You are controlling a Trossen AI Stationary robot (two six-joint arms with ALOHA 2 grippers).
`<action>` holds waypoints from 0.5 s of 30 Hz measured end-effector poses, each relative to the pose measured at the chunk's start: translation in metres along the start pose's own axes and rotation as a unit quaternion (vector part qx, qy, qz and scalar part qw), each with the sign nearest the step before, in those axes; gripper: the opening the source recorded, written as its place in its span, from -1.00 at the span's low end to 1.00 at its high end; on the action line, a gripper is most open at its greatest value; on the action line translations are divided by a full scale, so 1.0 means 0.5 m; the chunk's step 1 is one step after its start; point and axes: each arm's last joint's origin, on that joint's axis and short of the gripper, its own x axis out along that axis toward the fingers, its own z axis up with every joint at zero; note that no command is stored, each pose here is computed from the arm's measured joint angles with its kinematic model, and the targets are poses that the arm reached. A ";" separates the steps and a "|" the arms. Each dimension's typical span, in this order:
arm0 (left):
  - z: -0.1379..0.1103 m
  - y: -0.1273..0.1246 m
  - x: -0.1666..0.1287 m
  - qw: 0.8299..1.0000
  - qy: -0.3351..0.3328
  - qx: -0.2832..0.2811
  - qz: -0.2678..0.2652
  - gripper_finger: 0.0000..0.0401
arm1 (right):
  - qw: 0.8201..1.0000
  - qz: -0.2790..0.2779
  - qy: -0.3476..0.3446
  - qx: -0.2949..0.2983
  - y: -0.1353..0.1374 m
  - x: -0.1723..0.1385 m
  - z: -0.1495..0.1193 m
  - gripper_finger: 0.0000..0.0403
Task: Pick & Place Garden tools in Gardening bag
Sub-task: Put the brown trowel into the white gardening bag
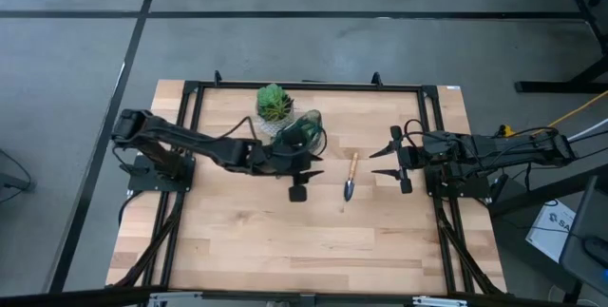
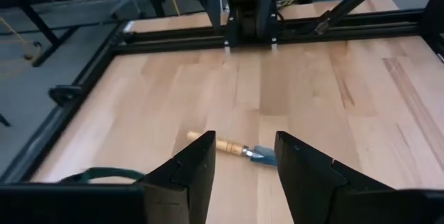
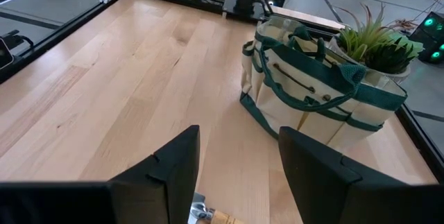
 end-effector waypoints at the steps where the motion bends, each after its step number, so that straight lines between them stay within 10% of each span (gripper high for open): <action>1: 0.004 -0.002 -0.013 1.000 0.000 0.003 0.003 -0.28 | 1.000 0.000 0.000 0.000 0.000 0.000 0.000 0.00; 15: 0.007 -0.031 -0.105 0.994 0.025 -0.002 0.109 -0.29 | 1.000 0.000 0.000 0.000 0.000 0.000 0.000 0.00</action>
